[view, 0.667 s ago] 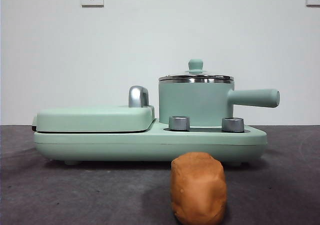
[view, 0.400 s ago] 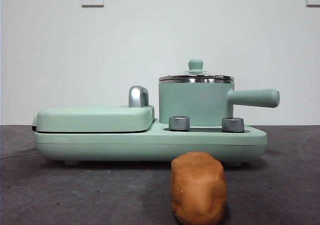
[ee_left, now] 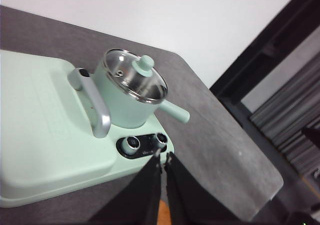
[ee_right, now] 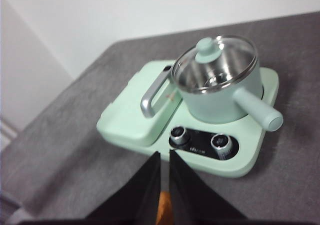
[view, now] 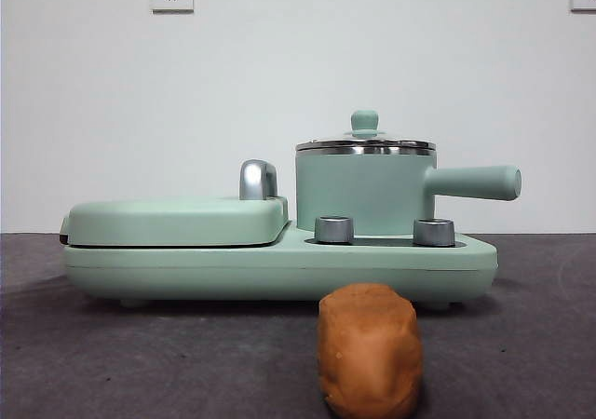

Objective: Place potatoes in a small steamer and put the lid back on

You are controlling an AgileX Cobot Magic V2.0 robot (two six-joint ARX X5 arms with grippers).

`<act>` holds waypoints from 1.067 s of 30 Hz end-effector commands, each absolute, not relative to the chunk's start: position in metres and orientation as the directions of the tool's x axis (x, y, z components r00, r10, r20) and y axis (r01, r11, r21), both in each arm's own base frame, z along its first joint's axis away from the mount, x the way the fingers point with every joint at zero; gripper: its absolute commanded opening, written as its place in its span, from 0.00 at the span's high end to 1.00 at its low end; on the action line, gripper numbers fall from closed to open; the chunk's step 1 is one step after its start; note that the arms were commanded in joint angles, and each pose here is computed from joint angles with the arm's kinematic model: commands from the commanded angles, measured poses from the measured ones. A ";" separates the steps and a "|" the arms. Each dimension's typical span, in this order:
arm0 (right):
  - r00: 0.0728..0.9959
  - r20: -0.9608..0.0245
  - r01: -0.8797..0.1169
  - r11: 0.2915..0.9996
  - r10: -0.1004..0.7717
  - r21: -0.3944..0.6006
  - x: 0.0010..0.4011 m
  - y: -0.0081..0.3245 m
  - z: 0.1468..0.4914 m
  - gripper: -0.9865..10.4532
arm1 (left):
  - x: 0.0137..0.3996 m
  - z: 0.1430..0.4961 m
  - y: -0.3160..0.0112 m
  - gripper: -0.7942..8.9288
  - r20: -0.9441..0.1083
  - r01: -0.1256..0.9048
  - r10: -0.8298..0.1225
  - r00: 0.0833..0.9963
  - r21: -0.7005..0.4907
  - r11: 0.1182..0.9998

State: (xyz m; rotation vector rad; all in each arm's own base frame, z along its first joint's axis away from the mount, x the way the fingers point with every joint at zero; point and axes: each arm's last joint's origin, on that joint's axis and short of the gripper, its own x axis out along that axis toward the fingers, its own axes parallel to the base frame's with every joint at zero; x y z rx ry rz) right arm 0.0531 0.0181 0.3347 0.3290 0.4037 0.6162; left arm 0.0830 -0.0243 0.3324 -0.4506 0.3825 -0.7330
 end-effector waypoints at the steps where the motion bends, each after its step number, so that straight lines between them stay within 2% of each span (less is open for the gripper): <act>1: 0.730 -0.276 -0.529 0.773 0.625 0.351 0.055 0.018 0.345 0.89 | 0.085 0.344 -0.026 0.89 -0.184 0.592 -0.724 0.665 -0.463 0.660; 4: 0.710 -0.279 -0.549 0.756 0.647 0.357 0.058 0.019 0.350 0.89 | 0.088 0.353 -0.029 0.87 -0.199 0.605 -0.744 0.638 -0.468 0.644; 8: 0.689 -0.274 -0.573 0.736 0.671 0.361 0.059 0.020 0.352 0.89 | 0.093 0.364 -0.033 0.80 -0.209 0.636 -0.769 0.604 -0.454 0.623; 11: 0.683 -0.272 -0.579 0.729 0.678 0.364 0.059 0.020 0.352 0.87 | 0.097 0.368 -0.037 0.71 -0.216 0.658 -0.785 0.581 -0.443 0.609; 13: 0.683 -0.272 -0.579 0.729 0.678 0.364 0.059 0.020 0.352 0.78 | 0.101 0.368 -0.039 0.59 -0.226 0.662 -0.794 0.564 -0.452 0.599; 15: 0.683 -0.272 -0.579 0.729 0.678 0.364 0.059 0.020 0.352 0.67 | 0.104 0.366 -0.042 0.53 -0.237 0.664 -0.802 0.548 -0.460 0.590; 16: 0.683 -0.271 -0.580 0.729 0.678 0.364 0.059 0.020 0.352 0.62 | 0.106 0.365 -0.043 0.52 -0.245 0.665 -0.807 0.537 -0.466 0.584; 20: 0.683 -0.271 -0.579 0.730 0.678 0.363 0.059 0.020 0.352 0.53 | 0.118 0.362 -0.050 0.52 -0.262 0.672 -0.823 0.504 -0.480 0.564; 23: 0.683 -0.271 -0.580 0.729 0.678 0.363 0.059 0.020 0.352 0.53 | 0.129 0.361 -0.057 0.52 -0.282 0.673 -0.835 0.473 -0.495 0.549; 26: 0.683 -0.271 -0.579 0.730 0.678 0.363 0.059 0.020 0.352 0.53 | 0.145 0.361 -0.067 0.46 -0.308 0.673 -0.844 0.439 -0.509 0.536; 32: 0.684 -0.271 -0.579 0.730 0.677 0.363 0.059 0.020 0.352 0.53 | 0.183 0.366 -0.094 0.46 -0.371 0.706 -0.847 0.380 -0.475 0.525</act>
